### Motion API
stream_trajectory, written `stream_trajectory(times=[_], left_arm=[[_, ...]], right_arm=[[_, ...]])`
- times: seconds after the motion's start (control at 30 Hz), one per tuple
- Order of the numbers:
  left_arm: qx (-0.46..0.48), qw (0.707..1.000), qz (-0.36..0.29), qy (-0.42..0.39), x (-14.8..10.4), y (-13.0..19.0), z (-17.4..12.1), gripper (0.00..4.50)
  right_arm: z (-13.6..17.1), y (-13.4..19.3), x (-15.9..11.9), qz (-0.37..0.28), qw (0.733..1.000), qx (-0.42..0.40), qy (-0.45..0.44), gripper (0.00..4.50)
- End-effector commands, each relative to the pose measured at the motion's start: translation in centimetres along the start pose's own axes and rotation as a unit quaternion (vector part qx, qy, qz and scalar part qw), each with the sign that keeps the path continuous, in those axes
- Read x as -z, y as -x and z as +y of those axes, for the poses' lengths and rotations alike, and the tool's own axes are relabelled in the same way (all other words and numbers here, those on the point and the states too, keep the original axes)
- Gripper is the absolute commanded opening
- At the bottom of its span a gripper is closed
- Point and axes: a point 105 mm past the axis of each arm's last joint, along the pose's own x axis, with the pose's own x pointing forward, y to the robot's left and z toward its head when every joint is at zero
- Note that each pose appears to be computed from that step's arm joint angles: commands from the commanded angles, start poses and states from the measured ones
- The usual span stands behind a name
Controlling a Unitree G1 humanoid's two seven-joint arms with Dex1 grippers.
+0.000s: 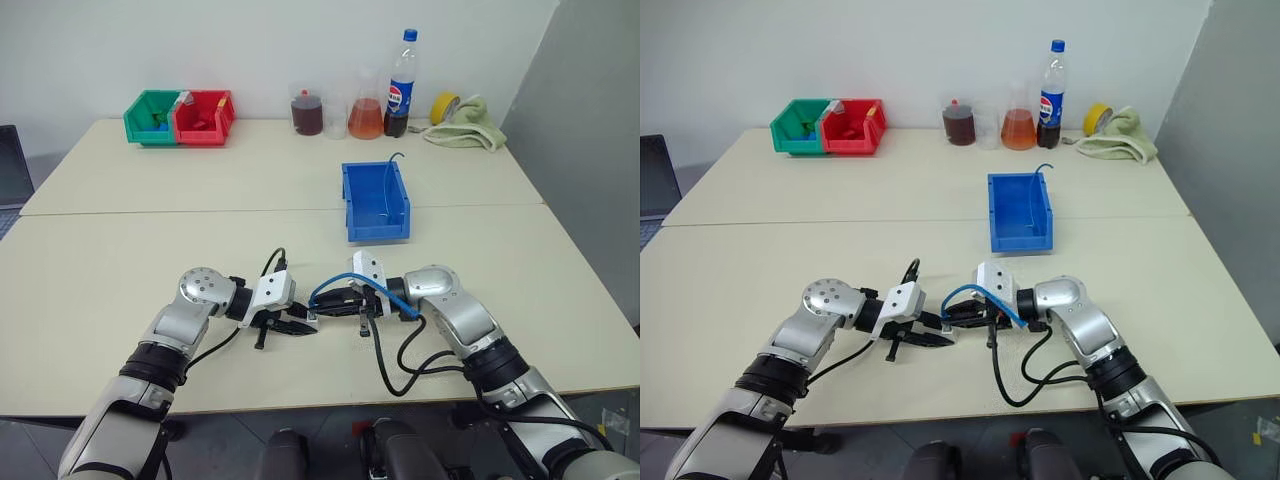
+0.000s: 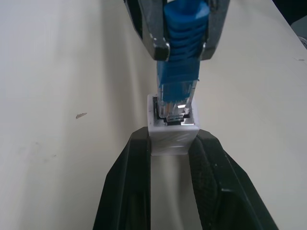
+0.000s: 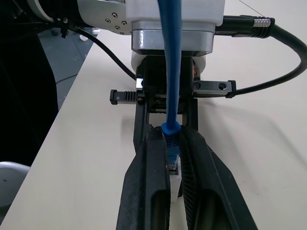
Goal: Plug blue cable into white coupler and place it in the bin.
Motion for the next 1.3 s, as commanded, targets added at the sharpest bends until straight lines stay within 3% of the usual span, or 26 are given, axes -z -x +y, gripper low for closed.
stream_trajectory(times=[0.03,1.3], left_arm=[[0.001,1.000,0.003,-0.011,-0.3,0.1,0.2,0.78],[0.006,1.000,0.007,-0.011,-0.1,0.1,-0.2,0.78]], right_arm=[[1.0,-0.5,1.4,0.035,0.999,-0.013,-0.002,0.08],[1.9,-0.9,4.9,0.092,0.994,-0.017,-0.057,0.08]])
